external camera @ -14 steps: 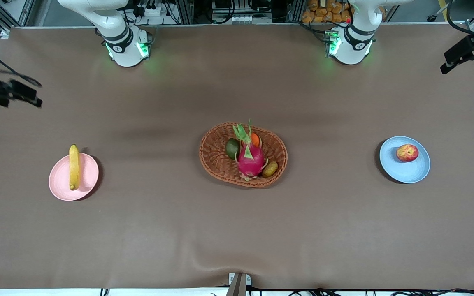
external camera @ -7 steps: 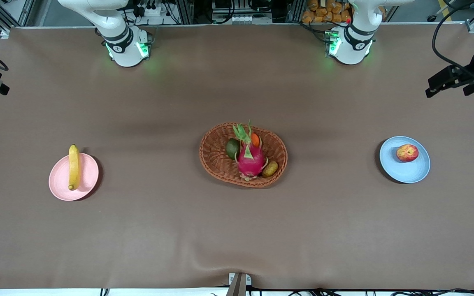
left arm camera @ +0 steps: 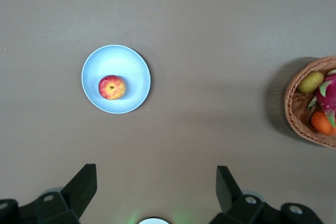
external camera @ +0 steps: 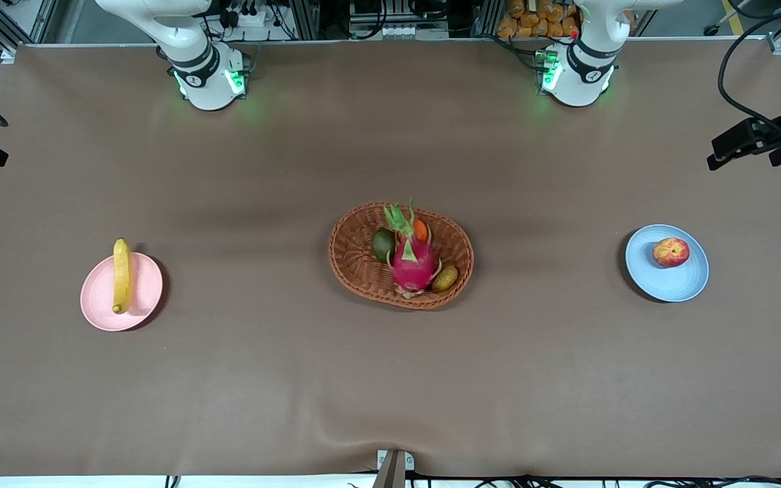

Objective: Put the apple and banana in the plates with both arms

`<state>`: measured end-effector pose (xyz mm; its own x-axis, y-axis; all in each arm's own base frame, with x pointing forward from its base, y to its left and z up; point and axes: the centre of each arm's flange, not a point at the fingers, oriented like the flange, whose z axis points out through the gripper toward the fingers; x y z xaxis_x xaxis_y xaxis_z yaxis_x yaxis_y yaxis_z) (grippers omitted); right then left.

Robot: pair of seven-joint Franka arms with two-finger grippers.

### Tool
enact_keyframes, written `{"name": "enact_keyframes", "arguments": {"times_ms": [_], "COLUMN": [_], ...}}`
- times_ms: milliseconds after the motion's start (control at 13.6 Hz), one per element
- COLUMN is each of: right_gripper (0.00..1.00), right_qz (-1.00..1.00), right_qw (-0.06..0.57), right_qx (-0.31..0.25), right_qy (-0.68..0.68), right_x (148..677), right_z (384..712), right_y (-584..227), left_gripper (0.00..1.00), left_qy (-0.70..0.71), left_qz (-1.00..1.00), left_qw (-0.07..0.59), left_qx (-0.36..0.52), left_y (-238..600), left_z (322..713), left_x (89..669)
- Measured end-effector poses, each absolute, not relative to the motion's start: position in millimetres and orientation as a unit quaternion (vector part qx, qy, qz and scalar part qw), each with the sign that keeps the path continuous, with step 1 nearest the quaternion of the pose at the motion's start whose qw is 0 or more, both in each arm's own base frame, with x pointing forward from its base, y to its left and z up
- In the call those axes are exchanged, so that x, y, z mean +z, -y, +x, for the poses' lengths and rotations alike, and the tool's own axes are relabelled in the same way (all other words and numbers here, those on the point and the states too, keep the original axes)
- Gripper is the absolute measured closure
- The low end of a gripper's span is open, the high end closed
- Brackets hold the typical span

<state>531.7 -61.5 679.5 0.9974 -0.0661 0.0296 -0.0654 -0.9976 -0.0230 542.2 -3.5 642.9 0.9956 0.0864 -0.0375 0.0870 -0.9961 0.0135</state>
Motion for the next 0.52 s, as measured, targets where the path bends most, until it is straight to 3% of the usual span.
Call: {"name": "enact_keyframes", "arguments": {"times_ms": [516], "right_gripper": [0.00], "right_qz": [-1.000], "right_qw": [0.011], "right_qx": [-0.007], "right_qy": [-0.024], "right_x": [674.1], "right_z": [534.2], "right_y": [58.7], "left_gripper": [0.00], "left_qy": [-0.053], "left_qz": [0.998], "left_qw": [0.010], "left_qx": [-0.017], "left_y": [-10.1], "left_z": [543.2], "left_x": [642.8]}}
